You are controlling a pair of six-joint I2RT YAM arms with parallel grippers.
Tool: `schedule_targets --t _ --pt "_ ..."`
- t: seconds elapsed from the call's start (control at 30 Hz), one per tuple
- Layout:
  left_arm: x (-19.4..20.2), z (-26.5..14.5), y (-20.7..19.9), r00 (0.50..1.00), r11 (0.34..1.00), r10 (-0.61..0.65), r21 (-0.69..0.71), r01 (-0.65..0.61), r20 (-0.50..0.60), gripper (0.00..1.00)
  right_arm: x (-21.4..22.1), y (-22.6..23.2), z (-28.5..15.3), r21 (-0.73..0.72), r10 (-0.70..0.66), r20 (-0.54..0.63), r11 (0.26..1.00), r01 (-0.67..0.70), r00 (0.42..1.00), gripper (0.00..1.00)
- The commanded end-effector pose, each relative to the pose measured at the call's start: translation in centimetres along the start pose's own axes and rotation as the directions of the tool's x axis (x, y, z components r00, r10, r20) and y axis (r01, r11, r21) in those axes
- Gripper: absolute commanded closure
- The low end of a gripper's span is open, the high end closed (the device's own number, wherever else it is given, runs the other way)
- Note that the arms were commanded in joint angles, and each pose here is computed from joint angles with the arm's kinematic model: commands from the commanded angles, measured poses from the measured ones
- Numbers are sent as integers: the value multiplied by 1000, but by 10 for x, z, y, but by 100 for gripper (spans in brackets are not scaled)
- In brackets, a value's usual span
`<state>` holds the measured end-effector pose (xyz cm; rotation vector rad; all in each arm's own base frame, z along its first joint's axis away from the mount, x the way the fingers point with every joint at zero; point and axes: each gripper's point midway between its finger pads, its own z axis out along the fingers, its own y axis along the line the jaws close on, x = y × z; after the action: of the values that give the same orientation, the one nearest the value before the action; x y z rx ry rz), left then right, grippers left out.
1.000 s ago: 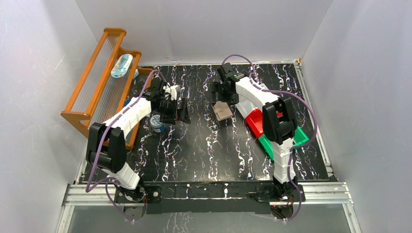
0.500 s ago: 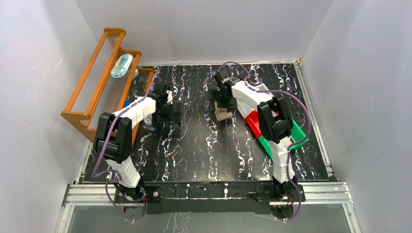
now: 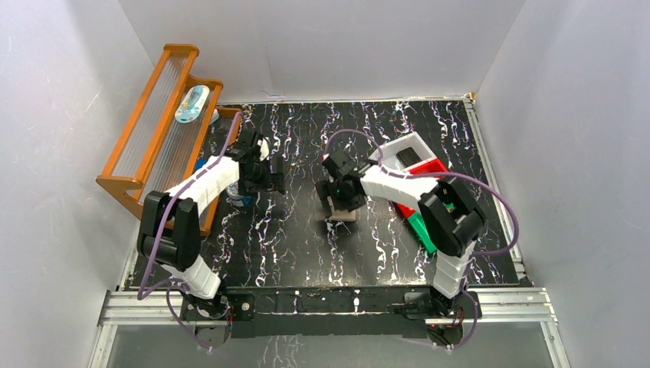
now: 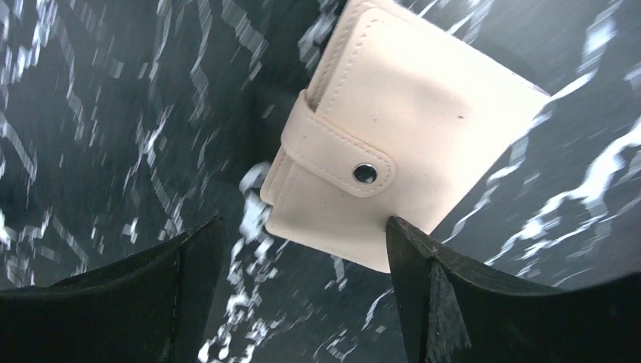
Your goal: Take the credit cards out of the card holder
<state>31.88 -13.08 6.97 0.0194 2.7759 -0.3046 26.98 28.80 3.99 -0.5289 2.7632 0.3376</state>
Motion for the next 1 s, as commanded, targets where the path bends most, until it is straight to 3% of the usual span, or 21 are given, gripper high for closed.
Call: schedule_targets --t 0.0,0.13,0.2,0.3,0.37,0.43,0.6,0.8,0.97 --pt "-10 -25 -14 996 997 -22 78 16 85 2 76 38 -16 -84 -22 -143 996 10 990 16" --pt "-17 -38 -20 988 993 -36 113 19 148 2 70 61 -59 -135 -68 -28 989 64 997 14" --pt "-22 -45 -21 980 992 -47 121 23 192 2 44 46 -82 -34 -25 103 999 28 994 5" --pt "-30 -56 -25 968 990 -56 138 22 245 2 7 4 -119 167 48 299 981 -102 953 2" --pt "-34 -63 -27 962 988 -56 151 15 268 2 -10 -35 -141 293 108 413 924 -244 905 2" --pt "-36 -68 -28 955 988 -53 156 7 291 2 -24 -70 -156 322 201 484 864 -387 852 2" --pt "-41 -81 -6 921 996 -82 55 66 380 2 -45 -139 -156 206 493 505 728 -653 709 2" --pt "-39 -95 -3 899 996 -83 55 65 431 2 -42 -186 -138 210 656 510 533 -820 557 6" --pt "-32 -96 -3 899 994 -101 72 77 425 2 -37 -203 -117 226 727 465 454 -862 505 10"
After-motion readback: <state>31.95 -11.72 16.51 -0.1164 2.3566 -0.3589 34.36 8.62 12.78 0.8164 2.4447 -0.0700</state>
